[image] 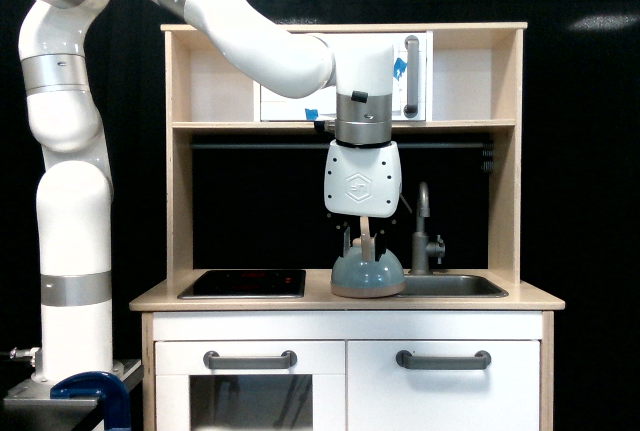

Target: Place the teapot on the stove

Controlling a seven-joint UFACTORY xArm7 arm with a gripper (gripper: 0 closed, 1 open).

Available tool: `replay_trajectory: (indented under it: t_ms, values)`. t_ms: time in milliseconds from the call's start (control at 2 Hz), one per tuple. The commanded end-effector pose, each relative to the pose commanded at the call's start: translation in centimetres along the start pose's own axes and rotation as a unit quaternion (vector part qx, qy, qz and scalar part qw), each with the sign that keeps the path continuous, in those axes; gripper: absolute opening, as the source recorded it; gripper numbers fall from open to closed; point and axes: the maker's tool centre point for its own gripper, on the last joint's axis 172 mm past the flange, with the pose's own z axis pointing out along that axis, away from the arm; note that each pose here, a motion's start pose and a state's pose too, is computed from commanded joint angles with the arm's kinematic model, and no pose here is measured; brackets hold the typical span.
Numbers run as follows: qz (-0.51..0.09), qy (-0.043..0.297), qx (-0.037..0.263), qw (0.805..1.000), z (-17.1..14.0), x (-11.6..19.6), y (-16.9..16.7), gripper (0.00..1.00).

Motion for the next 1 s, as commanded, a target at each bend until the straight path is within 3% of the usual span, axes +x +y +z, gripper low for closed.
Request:
replay_trajectory:
  t_ms: [500,1000]
  values:
    - [-0.054,0.056,0.024,0.997,0.0,1.8,0.2,1.00]
    - [-0.055,0.100,0.013,0.993,-0.7,4.0,-1.3,1.00]
